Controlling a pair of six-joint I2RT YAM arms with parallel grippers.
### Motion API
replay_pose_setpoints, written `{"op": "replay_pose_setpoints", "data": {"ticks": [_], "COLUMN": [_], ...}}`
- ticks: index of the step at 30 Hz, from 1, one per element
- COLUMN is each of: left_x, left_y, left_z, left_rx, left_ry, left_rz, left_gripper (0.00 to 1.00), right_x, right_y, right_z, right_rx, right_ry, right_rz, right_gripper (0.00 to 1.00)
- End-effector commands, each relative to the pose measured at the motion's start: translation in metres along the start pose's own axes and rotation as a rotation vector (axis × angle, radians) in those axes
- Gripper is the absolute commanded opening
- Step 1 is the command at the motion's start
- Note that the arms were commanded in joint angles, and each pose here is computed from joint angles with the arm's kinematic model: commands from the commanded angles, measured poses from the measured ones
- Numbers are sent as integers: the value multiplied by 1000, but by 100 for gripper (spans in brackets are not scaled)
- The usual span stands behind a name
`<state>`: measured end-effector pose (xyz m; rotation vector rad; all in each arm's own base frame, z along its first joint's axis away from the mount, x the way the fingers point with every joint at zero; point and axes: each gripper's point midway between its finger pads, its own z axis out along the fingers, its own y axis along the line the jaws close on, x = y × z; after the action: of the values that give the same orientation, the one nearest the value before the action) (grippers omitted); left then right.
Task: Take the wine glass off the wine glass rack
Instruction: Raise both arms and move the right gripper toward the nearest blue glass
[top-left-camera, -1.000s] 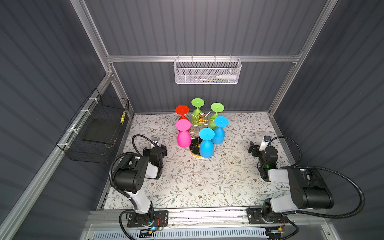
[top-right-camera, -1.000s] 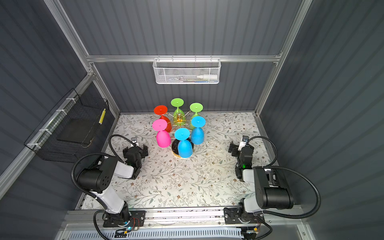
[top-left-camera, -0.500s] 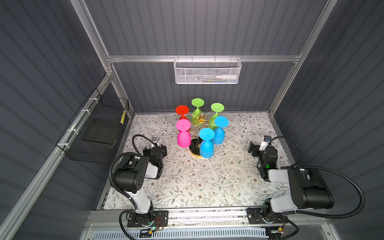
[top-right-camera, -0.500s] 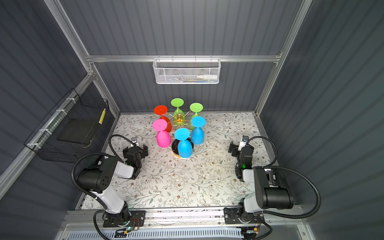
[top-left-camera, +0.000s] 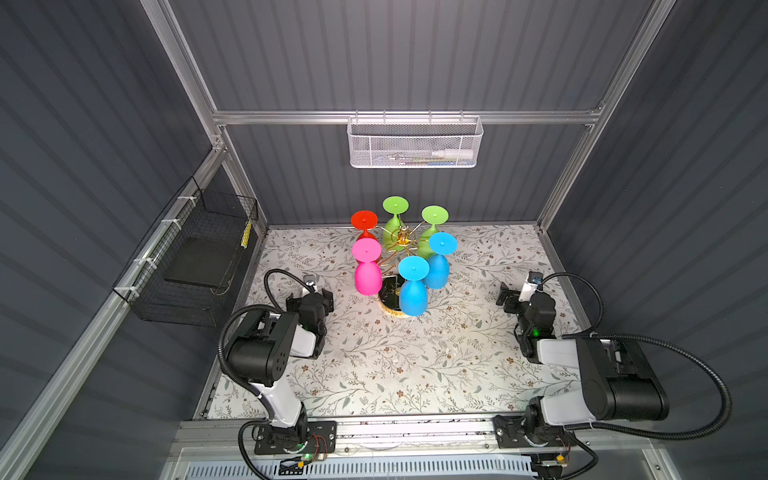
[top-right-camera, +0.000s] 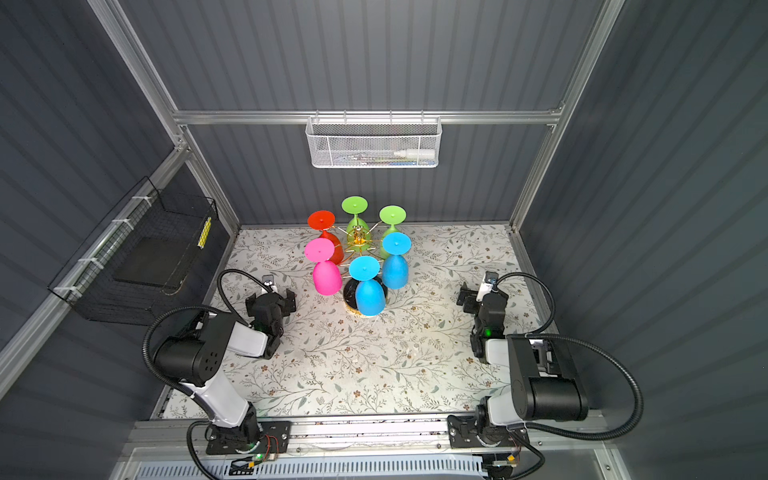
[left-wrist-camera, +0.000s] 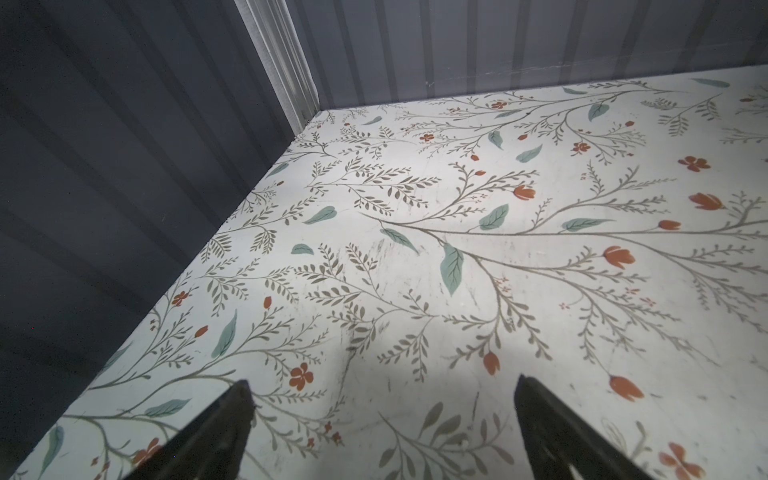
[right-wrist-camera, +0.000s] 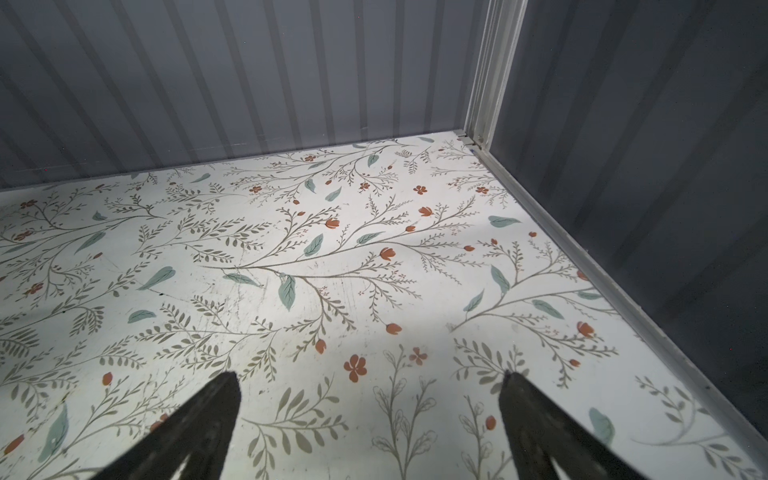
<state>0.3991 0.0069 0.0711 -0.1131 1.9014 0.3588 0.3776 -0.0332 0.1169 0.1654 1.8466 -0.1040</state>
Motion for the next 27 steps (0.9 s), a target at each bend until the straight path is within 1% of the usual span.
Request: {"op": "replay_pose_setpoints", "data": {"ticks": [1,3,4,5,6,7,8,10,11,12,14,16,17,19,22,27], "left_x": [-26,-46,-61,-74,-84,-103,-119,-147,-157,-164,-182,-196,-203,-215,-227,-235], "left_y": [8,19,25,31,37,41,42,41,41,40,36,36,39,45,49,43], "left_z": [-19,-33,-39,-45,-52,-60,-69,-84,-92,-97,-112,-124,-130,-138,-146,-149], "left_rx": [-22,-97,-130,-144,-147,-139,-111,-45,-14,14,89,129,136,133,131,175], "left_ry": [-103,-112,-110,-85,-56,-51,-50,-65,-75,-86,-123,-166,-188,-225,-261,-272], "left_rz": [-36,-35,-70,-136,-190,-247,-271,-296,-300,-301,-296,-300,-298,-291,-266,-261], "left_gripper": [100,100,100,100,100,100,100,100,100,100,100,100,100,100,100,100], "right_x": [-44,-77,-92,-98,-110,-116,-121,-131,-139,-144,-155,-160,-156,-149,-141,-142], "right_y": [-2,-5,-5,-1,12,26,34,49,55,61,86,111,121,138,157,181], "right_z": [-5,-14,-20,-24,-30,-34,-38,-47,-52,-55,-65,-75,-77,-84,-103,-135], "right_rx": [69,95,92,68,-27,-129,-202,-350,-419,-473,-636,-763,-779,-774,-749,-786], "right_ry": [20,26,18,38,30,22,6,-33,-57,-64,-20,50,107,187,228,268], "right_rz": [7,209,342,436,445,449,483,581,634,662,676,654,656,617,537,546], "right_gripper": [99,99,99,99,99,99,99,99,95,91,84,78,76,76,75,70]}}
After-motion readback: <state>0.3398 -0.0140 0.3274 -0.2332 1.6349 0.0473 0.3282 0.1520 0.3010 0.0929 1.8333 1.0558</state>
